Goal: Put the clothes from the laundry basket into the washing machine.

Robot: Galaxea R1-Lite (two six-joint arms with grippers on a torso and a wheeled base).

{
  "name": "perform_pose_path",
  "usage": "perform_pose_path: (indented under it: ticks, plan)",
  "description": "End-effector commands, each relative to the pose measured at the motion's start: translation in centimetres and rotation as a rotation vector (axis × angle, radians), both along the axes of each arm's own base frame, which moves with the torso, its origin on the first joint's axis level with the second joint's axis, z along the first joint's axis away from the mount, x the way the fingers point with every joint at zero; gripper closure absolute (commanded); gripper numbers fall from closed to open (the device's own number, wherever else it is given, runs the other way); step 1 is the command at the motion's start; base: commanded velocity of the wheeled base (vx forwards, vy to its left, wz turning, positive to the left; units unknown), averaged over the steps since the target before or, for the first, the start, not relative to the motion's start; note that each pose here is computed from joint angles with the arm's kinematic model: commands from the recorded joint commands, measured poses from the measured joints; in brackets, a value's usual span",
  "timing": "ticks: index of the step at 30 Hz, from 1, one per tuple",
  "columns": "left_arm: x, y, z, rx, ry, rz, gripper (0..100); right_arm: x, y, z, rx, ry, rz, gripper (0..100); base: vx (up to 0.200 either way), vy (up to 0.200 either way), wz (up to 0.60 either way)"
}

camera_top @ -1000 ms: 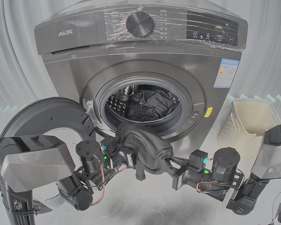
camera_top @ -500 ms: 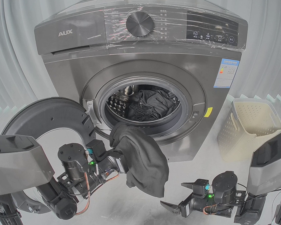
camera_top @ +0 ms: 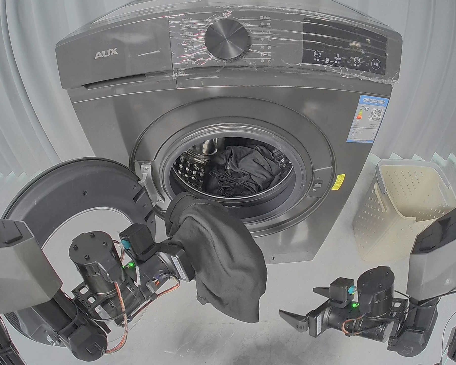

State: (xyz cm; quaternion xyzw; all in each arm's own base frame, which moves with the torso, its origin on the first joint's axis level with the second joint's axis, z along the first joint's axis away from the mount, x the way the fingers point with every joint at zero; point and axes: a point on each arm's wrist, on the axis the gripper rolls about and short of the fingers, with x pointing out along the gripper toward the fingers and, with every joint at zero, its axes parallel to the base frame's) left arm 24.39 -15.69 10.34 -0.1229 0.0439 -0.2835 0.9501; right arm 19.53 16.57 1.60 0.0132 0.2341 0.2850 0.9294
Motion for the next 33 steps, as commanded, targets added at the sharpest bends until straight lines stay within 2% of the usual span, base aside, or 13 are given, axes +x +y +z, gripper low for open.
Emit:
perform_pose_path:
  ticks: [1,4,6,8,12,14,17,23,33]
  plan:
    - [-0.1,0.6,0.3,0.009,-0.015,0.02,100,0.5,-1.3,1.7,0.052,-0.033,-0.046,0,0.0,0.0,0.0]
    - [-0.4,1.1,-0.1,0.058,-0.015,0.027,100,1.6,-2.1,2.0,0.058,-0.06,-0.092,0,0.0,0.0,0.0]
    - [0.0,1.3,-0.2,0.099,-0.037,0.059,100,2.9,-3.0,1.9,0.056,-0.074,-0.141,0,0.0,0.0,0.0]
    - [0.5,1.9,-0.3,0.114,-0.042,0.1,100,3.2,-3.5,1.6,0.046,-0.064,-0.162,0,0.0,0.0,0.0]
    - [0.3,2.0,-0.7,0.134,-0.031,0.114,100,3.3,-3.7,1.5,0.047,-0.062,-0.168,0,0.0,0.0,0.0]
    - [0.4,1.6,-1.1,0.166,-0.034,0.133,100,3.3,-3.5,1.7,0.054,-0.07,-0.164,0,0.0,0.0,0.0]
    - [0.6,1.5,-1.4,0.169,-0.025,0.13,100,3.2,-3.3,1.7,0.053,-0.071,-0.158,0,0.0,0.0,0.0]
    - [0.8,0.7,-2.1,0.184,-0.014,0.113,100,3.0,-3.3,2.0,0.058,-0.079,-0.154,0,0.2,0.0,0.0]
    - [0.4,0.0,-2.1,0.183,-0.015,0.096,100,2.5,-2.6,2.0,0.059,-0.076,-0.128,0,0.02,0.0,0.0]
